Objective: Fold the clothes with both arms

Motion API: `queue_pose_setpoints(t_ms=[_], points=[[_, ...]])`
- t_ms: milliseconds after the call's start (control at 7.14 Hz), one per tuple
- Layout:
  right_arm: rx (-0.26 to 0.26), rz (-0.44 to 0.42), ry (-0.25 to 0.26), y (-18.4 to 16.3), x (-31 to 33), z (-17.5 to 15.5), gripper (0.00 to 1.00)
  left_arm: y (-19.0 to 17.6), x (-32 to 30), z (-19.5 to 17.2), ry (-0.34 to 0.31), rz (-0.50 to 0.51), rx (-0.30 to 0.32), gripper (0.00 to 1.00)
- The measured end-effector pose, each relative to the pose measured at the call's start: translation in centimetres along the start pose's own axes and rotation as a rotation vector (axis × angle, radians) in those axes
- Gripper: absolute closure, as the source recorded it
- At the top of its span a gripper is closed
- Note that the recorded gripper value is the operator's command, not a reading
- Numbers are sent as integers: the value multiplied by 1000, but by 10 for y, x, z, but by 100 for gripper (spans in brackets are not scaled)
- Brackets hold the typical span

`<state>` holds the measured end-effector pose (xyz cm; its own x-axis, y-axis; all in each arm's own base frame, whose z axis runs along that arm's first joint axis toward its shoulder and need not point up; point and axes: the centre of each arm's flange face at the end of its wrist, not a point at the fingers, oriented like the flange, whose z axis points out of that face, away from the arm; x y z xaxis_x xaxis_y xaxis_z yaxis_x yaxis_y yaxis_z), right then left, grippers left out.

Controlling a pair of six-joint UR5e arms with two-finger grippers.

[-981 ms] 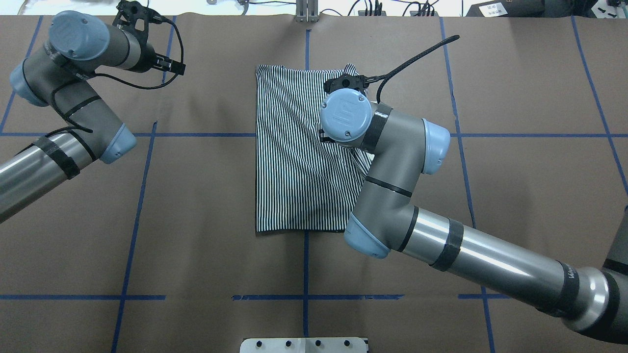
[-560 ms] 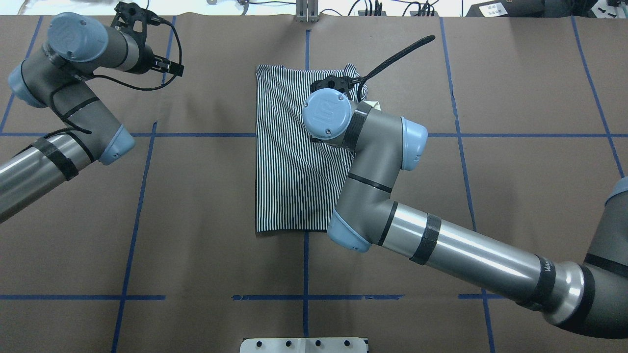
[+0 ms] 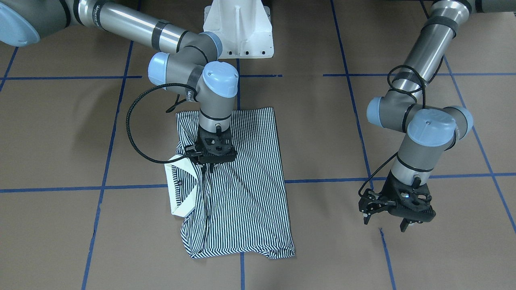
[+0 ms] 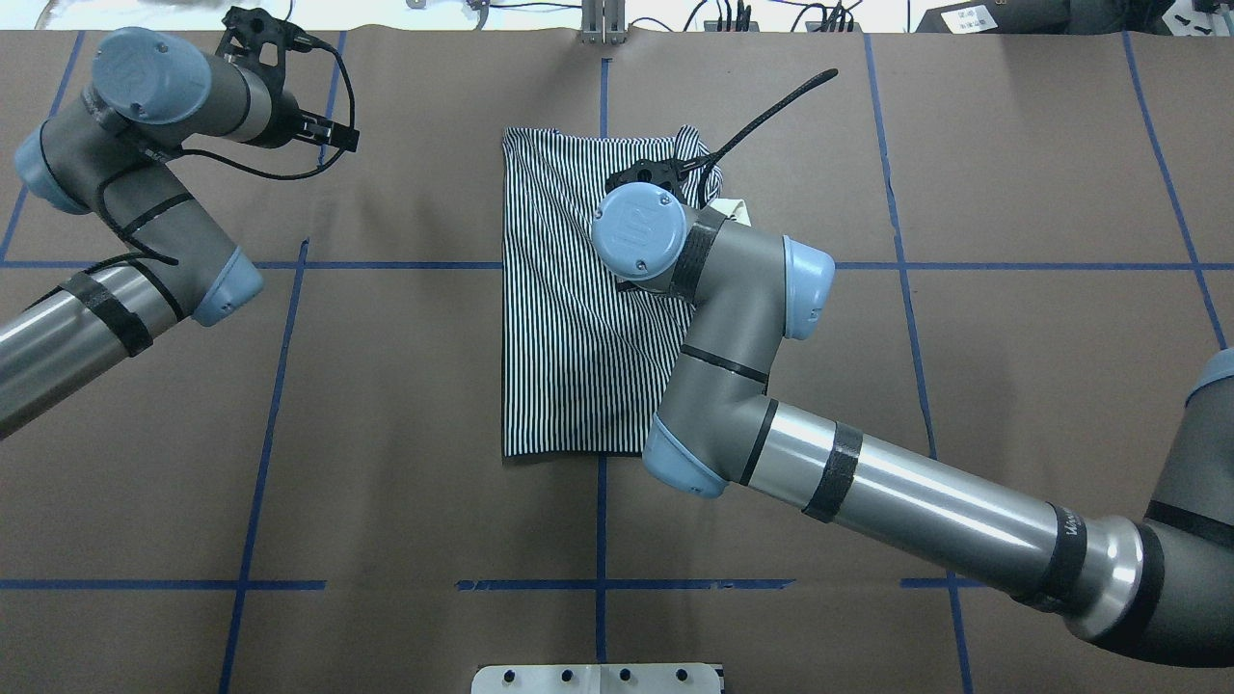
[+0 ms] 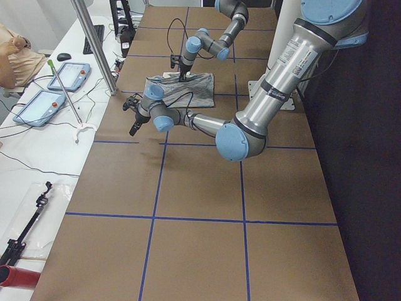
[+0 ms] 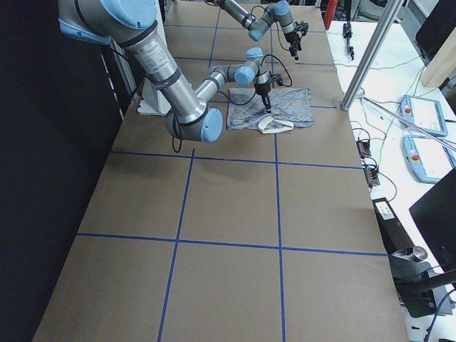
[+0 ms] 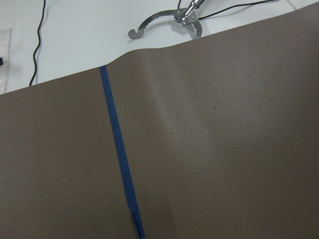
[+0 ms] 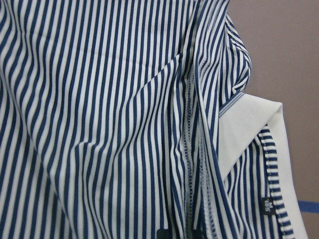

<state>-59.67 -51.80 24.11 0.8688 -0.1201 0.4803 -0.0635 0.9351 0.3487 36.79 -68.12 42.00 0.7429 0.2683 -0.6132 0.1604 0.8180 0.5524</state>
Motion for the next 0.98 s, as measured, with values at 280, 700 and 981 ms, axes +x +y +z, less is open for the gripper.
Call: queue_pose_setpoints(t_ms=[280, 700, 981], points=[[-3, -16, 9, 1, 3, 4, 100, 2, -1, 1, -1, 0, -2, 0], [7, -2, 7, -2, 4, 1, 100, 3, -3, 1, -3, 0, -4, 0], [26, 16, -1, -17, 16, -10, 100, 4, -3, 1, -3, 0, -5, 0]])
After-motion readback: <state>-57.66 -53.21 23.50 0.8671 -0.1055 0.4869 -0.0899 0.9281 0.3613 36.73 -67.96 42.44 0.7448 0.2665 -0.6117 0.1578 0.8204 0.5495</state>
